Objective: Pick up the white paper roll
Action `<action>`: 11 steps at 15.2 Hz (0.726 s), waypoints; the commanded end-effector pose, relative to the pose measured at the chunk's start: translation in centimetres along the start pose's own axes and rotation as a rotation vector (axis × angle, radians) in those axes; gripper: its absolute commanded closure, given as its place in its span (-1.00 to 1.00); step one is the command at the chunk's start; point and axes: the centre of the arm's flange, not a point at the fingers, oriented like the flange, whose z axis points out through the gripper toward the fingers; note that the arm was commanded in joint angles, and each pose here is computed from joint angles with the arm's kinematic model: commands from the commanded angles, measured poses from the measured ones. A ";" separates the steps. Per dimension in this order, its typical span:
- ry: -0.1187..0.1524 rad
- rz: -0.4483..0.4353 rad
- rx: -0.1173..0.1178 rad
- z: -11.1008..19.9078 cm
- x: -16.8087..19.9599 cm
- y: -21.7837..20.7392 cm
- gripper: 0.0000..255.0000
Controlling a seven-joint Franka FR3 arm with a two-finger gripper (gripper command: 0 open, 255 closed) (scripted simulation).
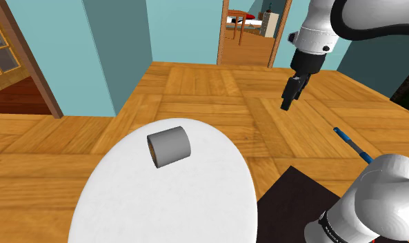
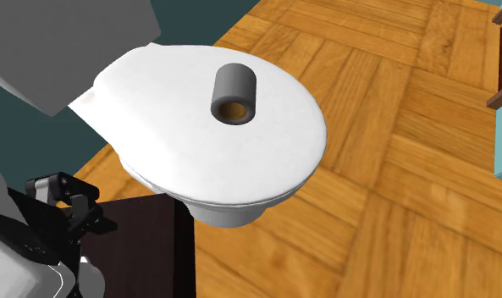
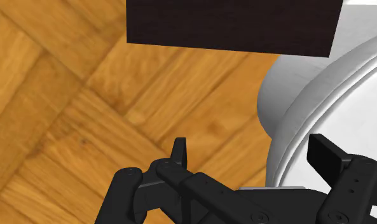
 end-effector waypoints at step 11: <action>-0.026 0.157 0.467 6.7 6.3 -3.3 -1.00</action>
